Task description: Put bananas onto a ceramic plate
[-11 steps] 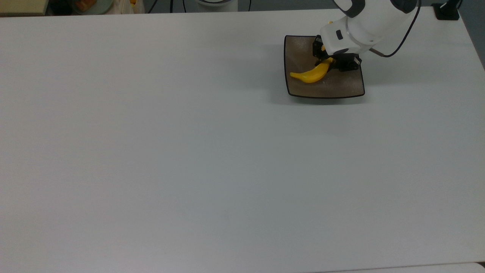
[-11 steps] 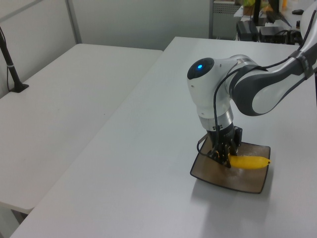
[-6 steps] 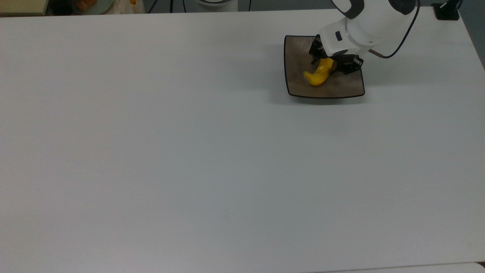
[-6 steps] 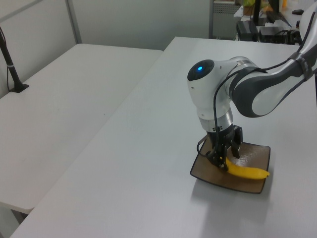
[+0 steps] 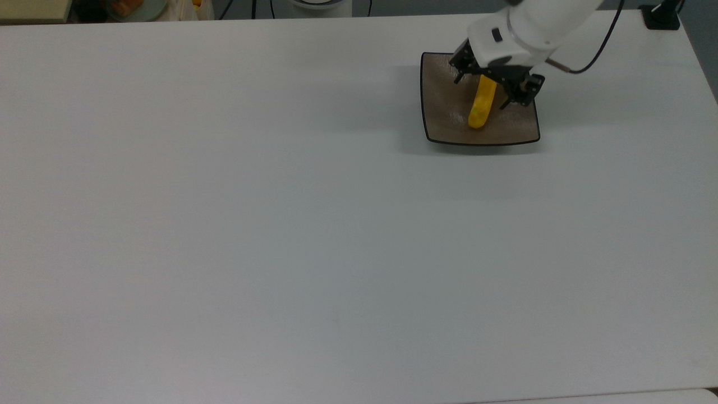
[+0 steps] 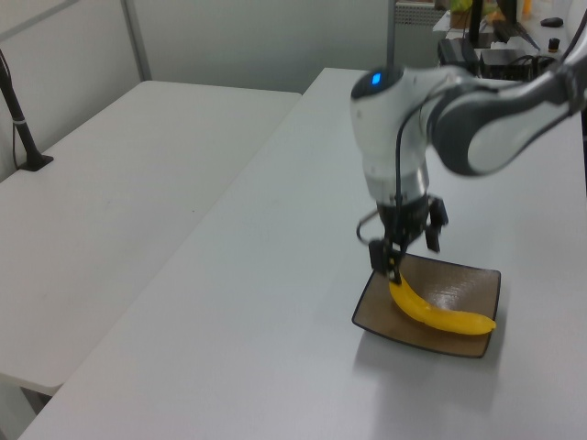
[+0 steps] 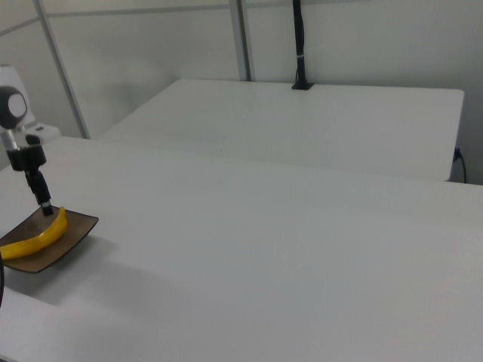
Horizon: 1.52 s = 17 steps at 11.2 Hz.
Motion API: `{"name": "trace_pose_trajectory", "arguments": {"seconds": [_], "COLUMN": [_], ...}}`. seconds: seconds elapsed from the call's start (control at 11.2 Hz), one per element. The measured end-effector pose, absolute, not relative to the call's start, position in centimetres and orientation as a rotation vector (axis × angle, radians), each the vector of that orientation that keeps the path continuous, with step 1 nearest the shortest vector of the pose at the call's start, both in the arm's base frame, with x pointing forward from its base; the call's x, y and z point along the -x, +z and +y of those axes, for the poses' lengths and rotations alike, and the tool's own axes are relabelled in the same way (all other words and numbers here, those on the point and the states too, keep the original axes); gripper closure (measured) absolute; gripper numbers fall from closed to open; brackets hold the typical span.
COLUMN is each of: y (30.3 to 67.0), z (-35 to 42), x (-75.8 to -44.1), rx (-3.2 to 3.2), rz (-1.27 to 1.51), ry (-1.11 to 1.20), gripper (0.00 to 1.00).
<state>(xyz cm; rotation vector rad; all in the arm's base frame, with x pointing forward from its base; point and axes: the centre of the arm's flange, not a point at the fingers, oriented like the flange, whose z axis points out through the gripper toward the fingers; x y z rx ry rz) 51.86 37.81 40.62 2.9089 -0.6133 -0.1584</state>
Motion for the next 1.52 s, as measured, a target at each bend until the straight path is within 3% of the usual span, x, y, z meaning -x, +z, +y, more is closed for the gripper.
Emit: {"name": "trace_pose_trajectory", "arguments": {"seconds": [0.54, 0.8, 1.07, 1.52], "y": [57.0, 63.3, 65.0, 64.0], "z": [26.7, 19.1, 11.4, 7.0], "x": [-51.5, -51.0, -52.2, -54.4], "rx": [-2.959, -3.071, -3.136, -3.211], "rz": [-0.674, -0.623, -0.521, 0.049], "ry": [-0.064, -0.036, -0.013, 0.091], "gripper": [0.00, 0.00, 0.00, 0.00]}}
